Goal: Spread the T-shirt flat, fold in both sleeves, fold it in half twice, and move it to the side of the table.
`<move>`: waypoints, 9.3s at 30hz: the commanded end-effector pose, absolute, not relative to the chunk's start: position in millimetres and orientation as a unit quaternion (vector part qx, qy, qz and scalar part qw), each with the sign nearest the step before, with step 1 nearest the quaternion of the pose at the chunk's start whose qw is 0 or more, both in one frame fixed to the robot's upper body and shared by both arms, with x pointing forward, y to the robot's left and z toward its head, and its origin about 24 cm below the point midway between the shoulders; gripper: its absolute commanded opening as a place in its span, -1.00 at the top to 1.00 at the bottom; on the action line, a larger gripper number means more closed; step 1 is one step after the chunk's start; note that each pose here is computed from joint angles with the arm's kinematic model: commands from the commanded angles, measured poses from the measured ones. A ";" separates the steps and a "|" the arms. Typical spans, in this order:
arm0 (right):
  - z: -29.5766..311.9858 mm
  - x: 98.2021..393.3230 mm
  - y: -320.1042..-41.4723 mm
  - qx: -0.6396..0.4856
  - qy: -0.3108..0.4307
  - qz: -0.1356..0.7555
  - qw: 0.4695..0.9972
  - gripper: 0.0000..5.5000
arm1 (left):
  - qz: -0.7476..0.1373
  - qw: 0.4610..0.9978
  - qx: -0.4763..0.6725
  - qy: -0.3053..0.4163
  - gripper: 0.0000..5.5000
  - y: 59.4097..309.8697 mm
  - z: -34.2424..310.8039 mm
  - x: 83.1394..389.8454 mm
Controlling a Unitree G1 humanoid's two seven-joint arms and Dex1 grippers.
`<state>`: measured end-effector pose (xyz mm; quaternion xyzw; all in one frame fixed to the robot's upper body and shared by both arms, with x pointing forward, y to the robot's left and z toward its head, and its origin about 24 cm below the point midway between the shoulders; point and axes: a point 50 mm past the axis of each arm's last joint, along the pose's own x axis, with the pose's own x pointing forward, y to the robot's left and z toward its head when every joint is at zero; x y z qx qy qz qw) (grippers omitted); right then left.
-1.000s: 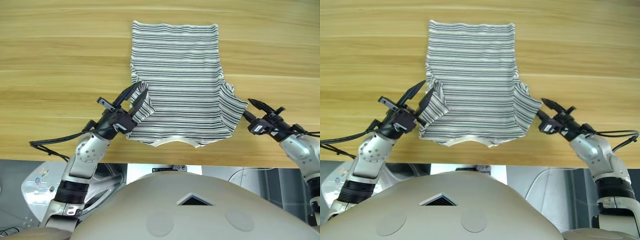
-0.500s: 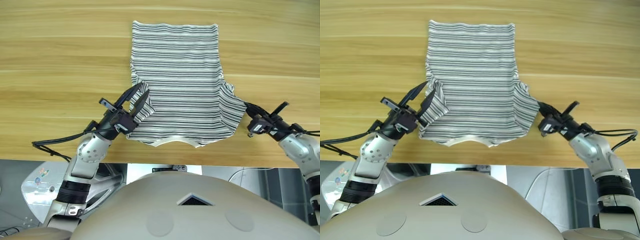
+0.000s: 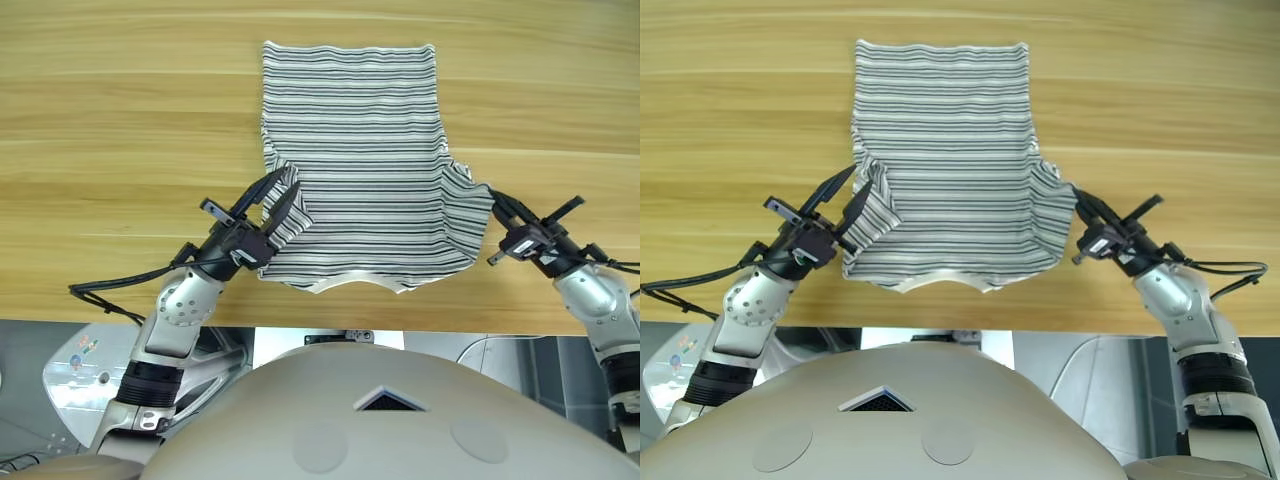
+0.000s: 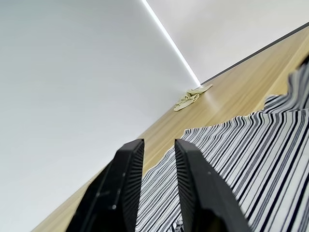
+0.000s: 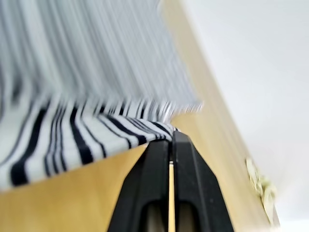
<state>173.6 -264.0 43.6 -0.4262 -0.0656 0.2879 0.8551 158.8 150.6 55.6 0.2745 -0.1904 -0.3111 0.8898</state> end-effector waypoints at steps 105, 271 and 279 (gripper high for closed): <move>19.5 117.0 -229.6 -0.476 0.023 0.519 0.709 0.27 | -0.552 0.661 0.507 0.028 0.57 221.2 18.4 149.5; 47.9 290.8 -171.3 -0.249 -0.080 0.296 0.919 1.00 | -0.208 0.952 0.226 -0.009 0.97 184.1 34.6 290.8; 38.5 330.0 -166.0 -0.240 -0.046 0.222 0.944 0.72 | -0.189 0.959 0.210 0.004 0.97 183.0 22.9 305.4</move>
